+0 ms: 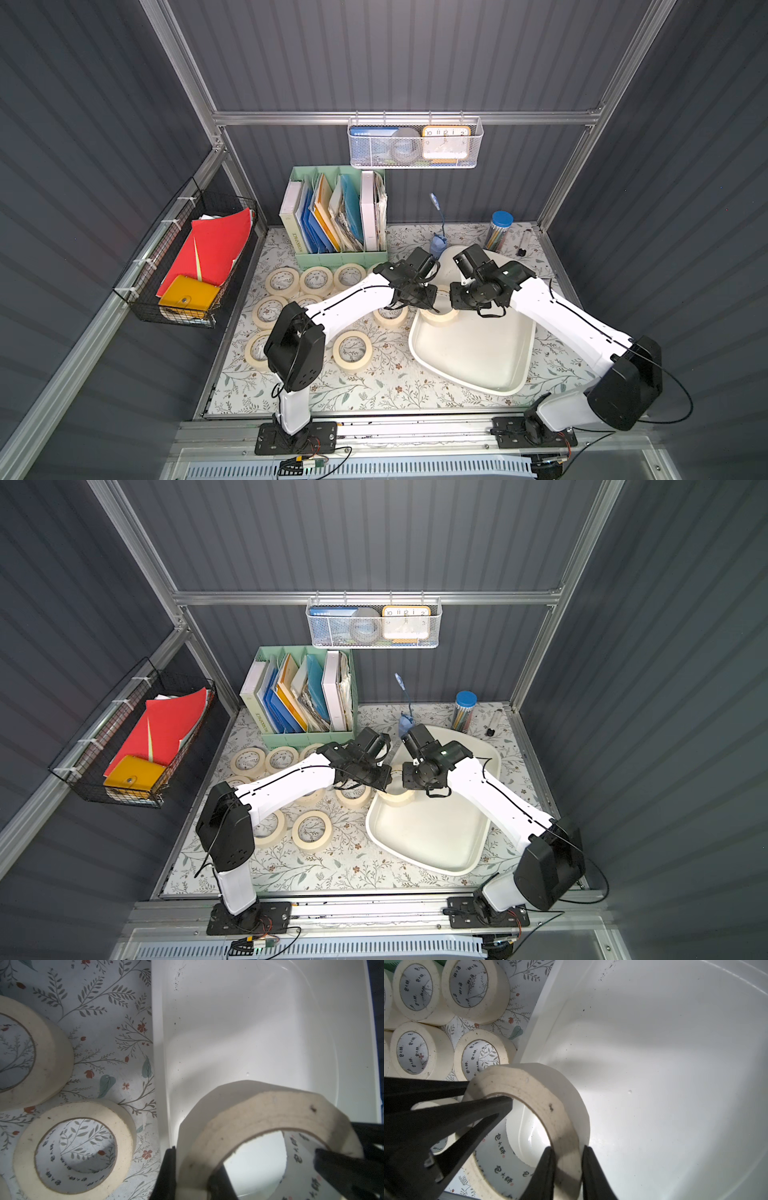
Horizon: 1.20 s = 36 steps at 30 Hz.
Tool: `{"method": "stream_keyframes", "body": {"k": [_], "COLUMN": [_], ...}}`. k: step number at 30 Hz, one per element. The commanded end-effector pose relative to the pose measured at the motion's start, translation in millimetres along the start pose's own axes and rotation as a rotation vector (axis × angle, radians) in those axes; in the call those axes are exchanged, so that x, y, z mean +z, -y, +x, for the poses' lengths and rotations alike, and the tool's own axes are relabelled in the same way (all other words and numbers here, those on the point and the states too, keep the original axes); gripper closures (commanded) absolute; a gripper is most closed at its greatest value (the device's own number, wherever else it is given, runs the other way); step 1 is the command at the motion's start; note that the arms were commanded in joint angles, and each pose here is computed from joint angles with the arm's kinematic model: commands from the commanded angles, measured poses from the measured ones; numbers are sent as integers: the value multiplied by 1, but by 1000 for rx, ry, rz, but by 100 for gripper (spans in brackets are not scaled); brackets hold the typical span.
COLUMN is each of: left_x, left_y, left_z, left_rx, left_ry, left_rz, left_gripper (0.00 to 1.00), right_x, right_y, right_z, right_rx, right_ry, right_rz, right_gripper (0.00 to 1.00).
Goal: Take out the art tape in the storage box
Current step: Pick up the art tape from the storage box, then place the art tape at the center of the board.
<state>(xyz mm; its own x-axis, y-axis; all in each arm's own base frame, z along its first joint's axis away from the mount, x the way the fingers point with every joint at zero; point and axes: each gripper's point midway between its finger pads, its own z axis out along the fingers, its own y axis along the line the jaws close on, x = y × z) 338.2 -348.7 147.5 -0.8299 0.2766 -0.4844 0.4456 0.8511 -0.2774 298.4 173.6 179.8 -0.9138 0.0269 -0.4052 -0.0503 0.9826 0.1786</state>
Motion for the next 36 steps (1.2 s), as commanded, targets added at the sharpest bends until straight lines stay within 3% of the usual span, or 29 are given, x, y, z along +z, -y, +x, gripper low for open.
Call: {"method": "stream_keyframes", "body": {"k": [1,9,16,21,26,32,36], "left_x": [-8,-33,-83,-109,-110,-94,-81], "left_y": [-6,-23,-69,-102,-128,-142,-138], "left_z": [-9,-8,3,59,123,156,159], "left_rx": [2,4,-40,-65,-157,-144,-107], "left_ry": [31,56,89,-1,-100,-174,-202], "left_rz": [-5,-62,-161,-290,-371,-424,-423], "left_gripper": [100,100,100,100,100,100,100], "right_x": [-28,-60,-14,5,10,10,8], "right_y": [17,75,103,106,104,104,106], "right_z": [-4,-17,3,6,2,-1,0], "right_rx": [-46,35,185,209,202,200,202], "right_ry": [55,112,29,-6,-30,-26,-21], "right_rz": [54,156,171,173,176,174,179], "right_gripper": [60,39,34,34,34,34,34]}}
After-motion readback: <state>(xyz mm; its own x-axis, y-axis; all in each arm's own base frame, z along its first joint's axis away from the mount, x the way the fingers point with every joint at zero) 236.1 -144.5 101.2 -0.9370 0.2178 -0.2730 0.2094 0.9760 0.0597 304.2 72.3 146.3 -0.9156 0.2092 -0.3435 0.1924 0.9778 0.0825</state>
